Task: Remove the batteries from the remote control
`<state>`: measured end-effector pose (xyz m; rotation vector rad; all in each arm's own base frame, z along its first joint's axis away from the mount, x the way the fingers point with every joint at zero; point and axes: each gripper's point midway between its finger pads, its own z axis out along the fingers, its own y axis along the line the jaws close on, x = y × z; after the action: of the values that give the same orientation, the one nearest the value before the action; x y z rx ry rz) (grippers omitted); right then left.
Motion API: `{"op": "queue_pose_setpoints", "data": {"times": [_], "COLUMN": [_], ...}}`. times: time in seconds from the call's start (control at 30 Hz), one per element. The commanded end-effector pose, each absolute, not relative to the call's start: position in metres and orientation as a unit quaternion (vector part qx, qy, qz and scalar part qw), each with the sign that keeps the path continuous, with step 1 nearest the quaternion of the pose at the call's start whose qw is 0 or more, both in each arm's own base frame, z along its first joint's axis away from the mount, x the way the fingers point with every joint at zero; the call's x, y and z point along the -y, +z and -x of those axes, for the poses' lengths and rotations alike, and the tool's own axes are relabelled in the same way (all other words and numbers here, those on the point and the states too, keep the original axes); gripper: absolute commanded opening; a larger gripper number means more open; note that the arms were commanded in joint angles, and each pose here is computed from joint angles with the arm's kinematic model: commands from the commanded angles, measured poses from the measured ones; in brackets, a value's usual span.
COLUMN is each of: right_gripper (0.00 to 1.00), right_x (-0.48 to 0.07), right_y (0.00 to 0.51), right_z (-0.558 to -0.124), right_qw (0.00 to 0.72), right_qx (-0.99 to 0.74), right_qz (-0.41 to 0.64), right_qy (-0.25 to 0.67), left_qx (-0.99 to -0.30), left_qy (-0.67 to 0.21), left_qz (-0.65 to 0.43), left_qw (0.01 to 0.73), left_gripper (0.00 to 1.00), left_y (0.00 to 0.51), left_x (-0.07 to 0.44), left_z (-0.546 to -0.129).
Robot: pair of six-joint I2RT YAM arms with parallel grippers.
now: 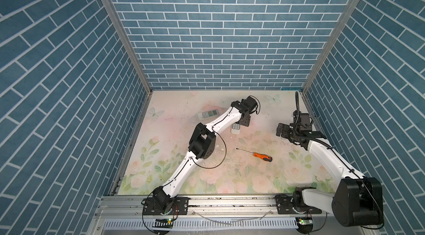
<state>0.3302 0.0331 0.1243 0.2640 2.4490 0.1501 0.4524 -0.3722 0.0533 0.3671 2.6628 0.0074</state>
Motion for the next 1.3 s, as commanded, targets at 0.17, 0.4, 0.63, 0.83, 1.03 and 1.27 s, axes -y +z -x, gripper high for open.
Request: {"op": "queue_pose_setpoints", "data": {"times": [0.17, 0.4, 0.63, 0.83, 1.03, 1.27], "right_gripper": [0.98, 0.97, 0.97, 0.97, 0.94, 0.79], "right_x": [-0.037, -0.037, -0.037, -0.038, -0.047, -0.069], "right_y": [0.111, 0.111, 0.111, 0.109, 0.110, 0.118], "right_z": [-0.326, -0.325, -0.324, -0.325, -0.325, -0.326], "right_qw": [0.315, 0.316, 0.316, 0.313, 0.309, 0.313], "right_qx": [-0.941, -0.940, -0.940, -0.941, -0.942, -0.936], "right_qz": [-0.106, -0.108, -0.107, -0.108, -0.097, -0.069], "right_qy": [0.067, 0.068, 0.068, 0.071, 0.092, 0.145], "left_qx": [-0.977, -0.979, -0.980, -0.981, -0.982, -0.976], "left_qy": [-0.007, -0.020, -0.023, -0.018, -0.023, -0.082], "left_qz": [-0.116, -0.121, -0.123, -0.122, -0.115, -0.090], "left_qw": [0.177, 0.165, 0.154, 0.149, 0.150, 0.182], "left_gripper": [0.81, 0.80, 0.75, 0.65, 0.48, 0.43], "left_y": [0.030, 0.023, 0.014, 0.010, 0.013, 0.043], "left_x": [0.355, 0.360, 0.361, 0.359, 0.357, 0.365], "left_z": [-0.454, -0.455, -0.453, -0.452, -0.453, -0.451]}}
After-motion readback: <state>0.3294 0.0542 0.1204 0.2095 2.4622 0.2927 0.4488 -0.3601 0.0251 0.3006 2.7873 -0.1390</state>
